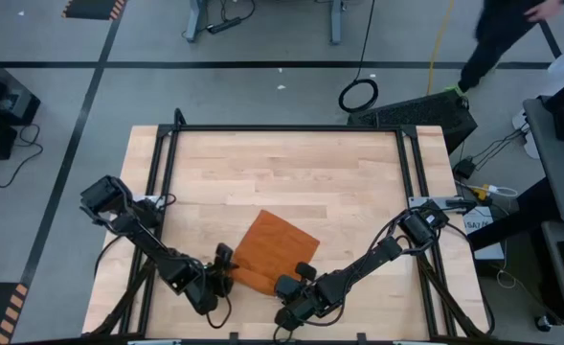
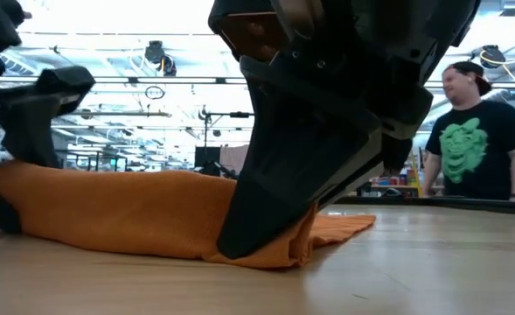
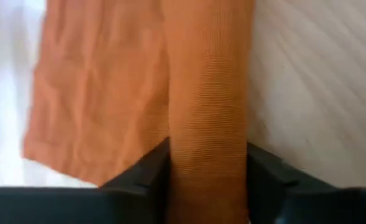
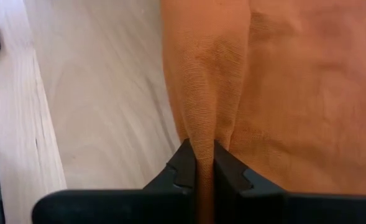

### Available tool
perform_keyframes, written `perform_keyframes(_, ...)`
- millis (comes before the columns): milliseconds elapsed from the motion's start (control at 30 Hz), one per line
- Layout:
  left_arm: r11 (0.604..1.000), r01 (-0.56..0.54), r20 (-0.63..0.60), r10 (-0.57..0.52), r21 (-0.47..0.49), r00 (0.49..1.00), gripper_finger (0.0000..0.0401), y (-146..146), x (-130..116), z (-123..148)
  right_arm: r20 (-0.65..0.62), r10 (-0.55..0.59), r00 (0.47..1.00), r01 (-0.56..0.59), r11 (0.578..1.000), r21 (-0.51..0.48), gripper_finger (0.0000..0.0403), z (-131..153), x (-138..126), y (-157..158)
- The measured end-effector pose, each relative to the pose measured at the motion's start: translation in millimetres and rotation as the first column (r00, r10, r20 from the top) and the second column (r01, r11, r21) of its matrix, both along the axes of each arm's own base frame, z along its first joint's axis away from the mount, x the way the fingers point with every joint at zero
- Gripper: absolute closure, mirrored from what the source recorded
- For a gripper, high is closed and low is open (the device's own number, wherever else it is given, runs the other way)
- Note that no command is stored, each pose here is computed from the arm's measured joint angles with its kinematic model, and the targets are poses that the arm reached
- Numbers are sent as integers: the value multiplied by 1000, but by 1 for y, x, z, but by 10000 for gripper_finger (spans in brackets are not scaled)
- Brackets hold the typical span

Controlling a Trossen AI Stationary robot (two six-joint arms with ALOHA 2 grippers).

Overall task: Roll towel into tight, uniform cylinder
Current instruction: Roll the brown towel

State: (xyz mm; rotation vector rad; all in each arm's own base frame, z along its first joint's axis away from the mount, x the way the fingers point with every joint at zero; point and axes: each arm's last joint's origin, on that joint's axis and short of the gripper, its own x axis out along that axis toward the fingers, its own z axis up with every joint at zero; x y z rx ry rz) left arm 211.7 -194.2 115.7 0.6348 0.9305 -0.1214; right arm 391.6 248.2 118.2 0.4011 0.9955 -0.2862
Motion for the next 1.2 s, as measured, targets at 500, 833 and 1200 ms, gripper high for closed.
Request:
perform_keyframes(500,816,-251,-294,104,-521,950,372,36,29,20,53,255,965,-238,947,-214,229,38,-28,26)
perform_keyframes(833,649,-384,-414,115,-657,903,385,74,52,22,228,284,931,-143,861,-489,187,26,-45,64)
perform_keyframes(1200,624,-426,-440,144,-655,887,381,80,55,19,174,161,971,-49,853,-519,189,-4,-35,44)
